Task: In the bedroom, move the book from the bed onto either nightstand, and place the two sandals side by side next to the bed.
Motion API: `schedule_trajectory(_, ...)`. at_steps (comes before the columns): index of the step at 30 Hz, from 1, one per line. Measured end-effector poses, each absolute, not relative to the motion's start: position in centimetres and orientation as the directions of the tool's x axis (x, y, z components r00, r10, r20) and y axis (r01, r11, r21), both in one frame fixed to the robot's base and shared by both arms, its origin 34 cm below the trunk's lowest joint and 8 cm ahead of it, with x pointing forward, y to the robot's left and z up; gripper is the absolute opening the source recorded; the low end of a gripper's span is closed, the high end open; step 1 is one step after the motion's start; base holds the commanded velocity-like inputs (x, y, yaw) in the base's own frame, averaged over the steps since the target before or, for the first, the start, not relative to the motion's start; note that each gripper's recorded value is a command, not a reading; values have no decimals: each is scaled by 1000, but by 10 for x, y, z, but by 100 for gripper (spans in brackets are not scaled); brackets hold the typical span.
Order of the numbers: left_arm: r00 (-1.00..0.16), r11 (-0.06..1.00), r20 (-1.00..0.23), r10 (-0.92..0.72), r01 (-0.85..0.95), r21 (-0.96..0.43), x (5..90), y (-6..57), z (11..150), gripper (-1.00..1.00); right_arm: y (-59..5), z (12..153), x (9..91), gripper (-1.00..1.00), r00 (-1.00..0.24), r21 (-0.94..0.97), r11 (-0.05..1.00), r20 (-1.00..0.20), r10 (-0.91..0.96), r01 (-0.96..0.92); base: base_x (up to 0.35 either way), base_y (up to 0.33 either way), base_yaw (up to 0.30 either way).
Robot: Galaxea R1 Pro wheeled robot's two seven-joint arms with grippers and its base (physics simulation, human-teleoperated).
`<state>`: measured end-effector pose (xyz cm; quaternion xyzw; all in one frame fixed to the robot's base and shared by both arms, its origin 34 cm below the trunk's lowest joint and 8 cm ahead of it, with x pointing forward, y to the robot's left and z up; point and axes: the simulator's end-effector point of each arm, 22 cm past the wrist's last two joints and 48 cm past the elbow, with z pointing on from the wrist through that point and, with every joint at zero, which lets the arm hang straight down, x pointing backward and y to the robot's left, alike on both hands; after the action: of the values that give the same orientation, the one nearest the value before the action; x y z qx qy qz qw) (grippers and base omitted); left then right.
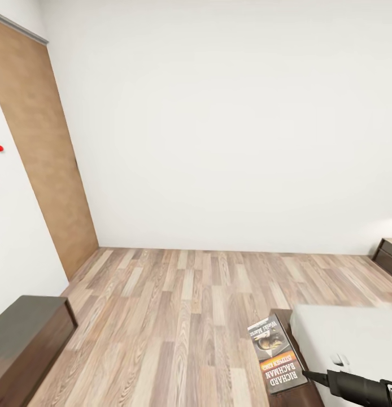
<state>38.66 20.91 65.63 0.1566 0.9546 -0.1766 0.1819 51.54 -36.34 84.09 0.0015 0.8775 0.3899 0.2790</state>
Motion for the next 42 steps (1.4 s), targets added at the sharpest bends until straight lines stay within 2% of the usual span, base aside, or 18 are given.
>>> schedule_trajectory(42, -885, 889, -403, 235, 363, -280, 387, 209, 656, 100, -362, 843, 515, -100, -843, 691, 689, -489, 222, -219, 334, 0, 0)
